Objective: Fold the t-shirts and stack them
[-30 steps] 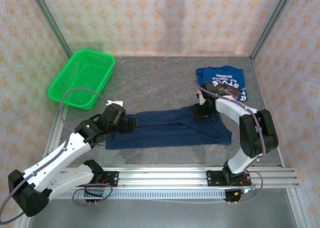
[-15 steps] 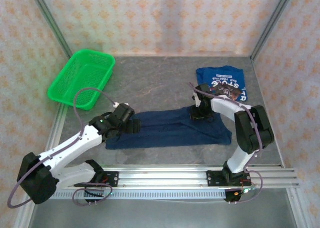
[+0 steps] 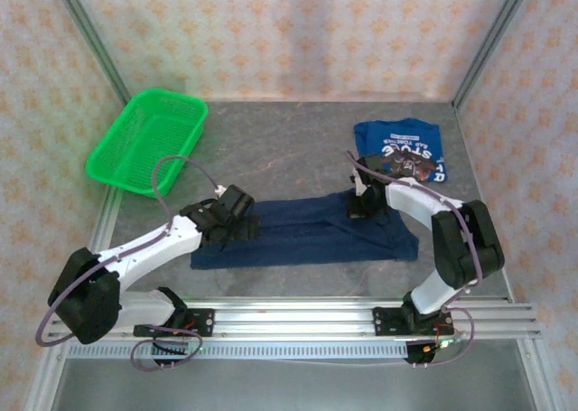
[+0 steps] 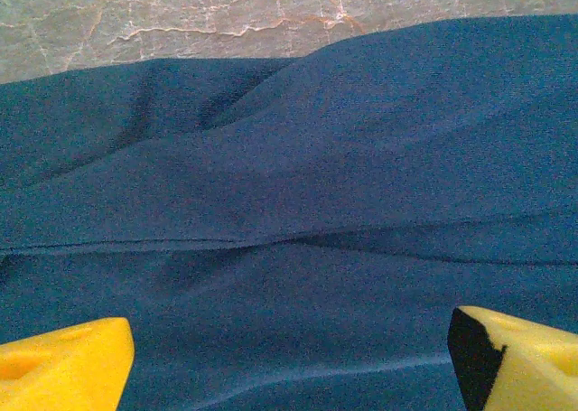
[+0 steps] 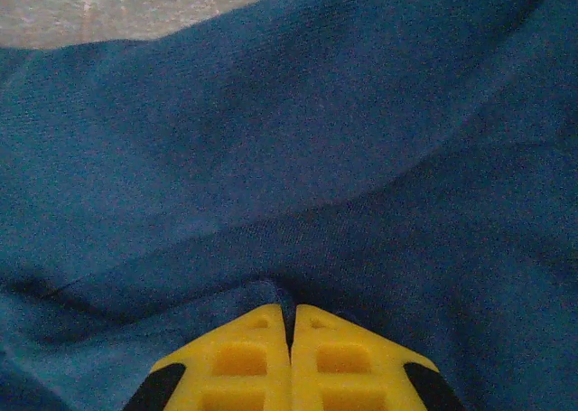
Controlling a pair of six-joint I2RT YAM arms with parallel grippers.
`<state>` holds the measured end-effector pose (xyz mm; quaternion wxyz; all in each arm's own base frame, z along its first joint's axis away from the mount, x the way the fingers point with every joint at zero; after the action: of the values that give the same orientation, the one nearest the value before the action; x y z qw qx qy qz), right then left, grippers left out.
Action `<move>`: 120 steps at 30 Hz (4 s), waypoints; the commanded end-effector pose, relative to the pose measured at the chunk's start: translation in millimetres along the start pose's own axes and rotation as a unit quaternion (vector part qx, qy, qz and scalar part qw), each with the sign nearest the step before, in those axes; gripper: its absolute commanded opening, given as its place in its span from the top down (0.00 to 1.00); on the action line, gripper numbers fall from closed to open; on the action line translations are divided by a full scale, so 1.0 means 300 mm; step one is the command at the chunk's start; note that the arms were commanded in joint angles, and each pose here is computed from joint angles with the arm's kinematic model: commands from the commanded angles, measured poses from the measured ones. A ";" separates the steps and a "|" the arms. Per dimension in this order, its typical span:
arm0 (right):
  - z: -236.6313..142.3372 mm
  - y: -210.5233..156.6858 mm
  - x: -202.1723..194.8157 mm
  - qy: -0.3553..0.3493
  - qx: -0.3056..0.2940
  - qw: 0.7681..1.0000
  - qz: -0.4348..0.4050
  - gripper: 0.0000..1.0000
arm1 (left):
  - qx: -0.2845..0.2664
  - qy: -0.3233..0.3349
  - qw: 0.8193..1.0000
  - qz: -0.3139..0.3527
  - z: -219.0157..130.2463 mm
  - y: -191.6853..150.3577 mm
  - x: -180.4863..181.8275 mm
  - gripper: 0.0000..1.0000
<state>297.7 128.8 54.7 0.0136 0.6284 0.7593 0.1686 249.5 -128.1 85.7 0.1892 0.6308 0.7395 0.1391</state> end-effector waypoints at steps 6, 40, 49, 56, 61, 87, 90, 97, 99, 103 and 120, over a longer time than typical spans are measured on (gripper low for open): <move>-0.069 -0.052 0.078 0.026 -0.007 1.000 0.001 1.00 | 0.003 0.005 1.000 -0.003 0.050 0.014 -0.034 0.09; -0.143 -0.035 0.028 -0.014 -0.027 0.969 0.244 0.61 | 0.010 -0.010 1.000 0.022 0.068 0.133 -0.145 0.10; -0.034 -0.134 -0.121 -0.111 -0.025 0.937 0.330 0.56 | 0.073 0.098 0.992 -0.018 0.194 0.172 0.027 0.14; 0.046 -0.104 -0.102 -0.143 -0.022 0.930 0.338 0.57 | 0.132 0.154 0.976 -0.080 0.265 0.083 0.167 0.20; 0.112 -0.015 -0.066 -0.162 -0.014 0.929 0.333 0.56 | 0.156 0.175 0.964 -0.127 0.274 0.004 0.268 0.23; 0.058 1.195 0.338 0.206 -0.233 0.927 0.209 0.30 | 0.155 0.089 0.970 -0.167 0.117 -0.061 0.157 0.19; -0.140 1.129 0.390 0.203 -0.220 0.939 0.168 0.29 | 0.159 0.088 0.970 -0.160 0.100 -0.099 0.145 0.19; -0.178 0.646 0.404 0.130 -0.096 0.974 0.158 0.29 | 0.177 0.020 0.979 -0.100 0.097 -0.212 -0.008 0.20; -0.156 0.504 0.345 0.121 -0.092 0.966 0.207 0.28 | 0.200 0.005 0.976 -0.082 0.104 -0.262 -0.063 0.20; -0.122 0.284 0.267 0.118 -0.094 0.949 0.277 0.28 | 0.221 -0.017 0.974 -0.044 0.077 -0.340 -0.147 0.20; -0.022 -0.222 0.573 0.139 -0.007 0.949 0.283 0.32 | 0.126 0.017 0.983 -0.134 -0.132 -0.205 0.137 0.14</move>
<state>206.7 270.7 69.4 -0.1274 0.7737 0.5761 0.2307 194.7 -126.2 120.6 0.1973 0.5373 0.8200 0.0039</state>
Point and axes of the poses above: each hand's point on the last joint's axis, 136 mm out from that joint toward the fingers, its own z axis out along the fingers, its own x axis along the line the jaws close on, y = z × x, the point moved 1 cm from there along -z, back along the fingers, and after that the axes turned 5 degrees about -z, right-handed, at the moved point
